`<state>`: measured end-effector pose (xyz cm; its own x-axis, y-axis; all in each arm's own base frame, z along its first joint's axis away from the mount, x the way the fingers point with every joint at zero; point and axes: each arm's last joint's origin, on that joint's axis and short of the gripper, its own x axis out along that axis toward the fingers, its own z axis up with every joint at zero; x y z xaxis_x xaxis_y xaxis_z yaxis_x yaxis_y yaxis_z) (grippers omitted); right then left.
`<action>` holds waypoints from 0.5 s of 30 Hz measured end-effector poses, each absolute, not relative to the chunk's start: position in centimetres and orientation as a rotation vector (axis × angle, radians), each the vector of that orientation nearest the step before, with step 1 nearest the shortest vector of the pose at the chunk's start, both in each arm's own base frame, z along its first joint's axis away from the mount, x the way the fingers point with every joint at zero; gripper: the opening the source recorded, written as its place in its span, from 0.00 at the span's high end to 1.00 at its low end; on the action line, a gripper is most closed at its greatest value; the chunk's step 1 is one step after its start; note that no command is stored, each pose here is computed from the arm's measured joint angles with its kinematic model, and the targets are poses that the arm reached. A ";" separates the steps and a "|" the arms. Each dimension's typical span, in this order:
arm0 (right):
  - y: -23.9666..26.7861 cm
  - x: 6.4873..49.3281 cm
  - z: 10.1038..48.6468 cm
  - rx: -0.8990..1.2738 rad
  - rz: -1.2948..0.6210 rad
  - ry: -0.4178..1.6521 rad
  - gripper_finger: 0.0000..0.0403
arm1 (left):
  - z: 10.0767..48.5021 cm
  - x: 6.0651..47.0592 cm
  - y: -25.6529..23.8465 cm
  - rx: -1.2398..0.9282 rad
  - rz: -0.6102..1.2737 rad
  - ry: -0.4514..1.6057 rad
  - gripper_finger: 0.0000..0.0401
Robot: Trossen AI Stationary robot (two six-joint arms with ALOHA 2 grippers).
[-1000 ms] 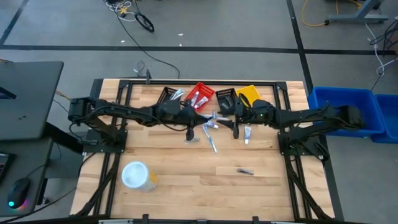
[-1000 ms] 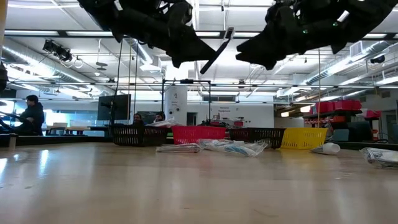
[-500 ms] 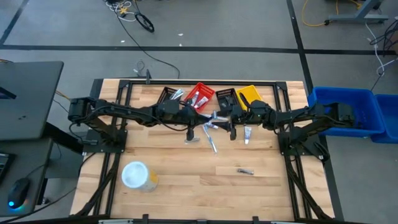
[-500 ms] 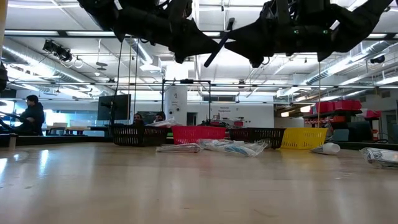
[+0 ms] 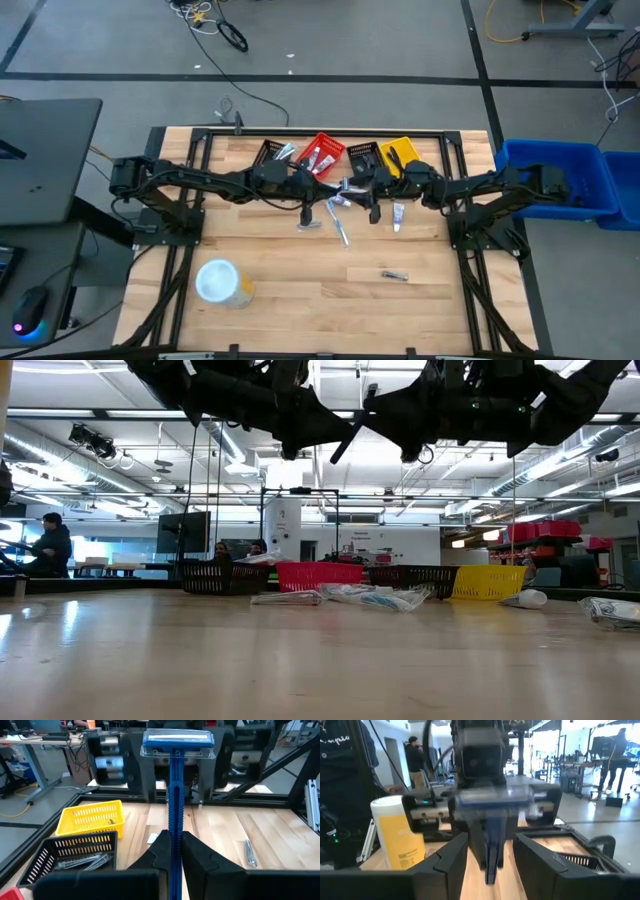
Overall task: Pick & Place Travel size toiletries
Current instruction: Put the razor into the yellow bin
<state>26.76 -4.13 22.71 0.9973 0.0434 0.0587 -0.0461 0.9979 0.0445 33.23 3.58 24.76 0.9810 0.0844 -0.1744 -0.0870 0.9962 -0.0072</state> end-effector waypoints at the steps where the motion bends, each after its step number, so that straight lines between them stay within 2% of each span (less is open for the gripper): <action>1: -4.1 26.8 22.5 0.053 0.045 -0.052 0.59 | 24.8 33.2 3.6 -0.015 0.086 0.171 0.93; 9: -4.3 27.7 21.8 0.051 0.047 -0.100 0.57 | 24.8 33.3 3.6 -0.025 0.087 0.171 0.93; 15: -4.3 27.7 21.8 0.049 0.047 -0.112 0.67 | 24.8 33.3 3.6 -0.018 0.088 0.171 0.93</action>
<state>27.70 -4.30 21.79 0.9927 0.0442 0.1126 -0.0497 0.9977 0.0459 33.25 3.58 24.80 0.9815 0.0856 -0.1710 -0.0887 0.9960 -0.0102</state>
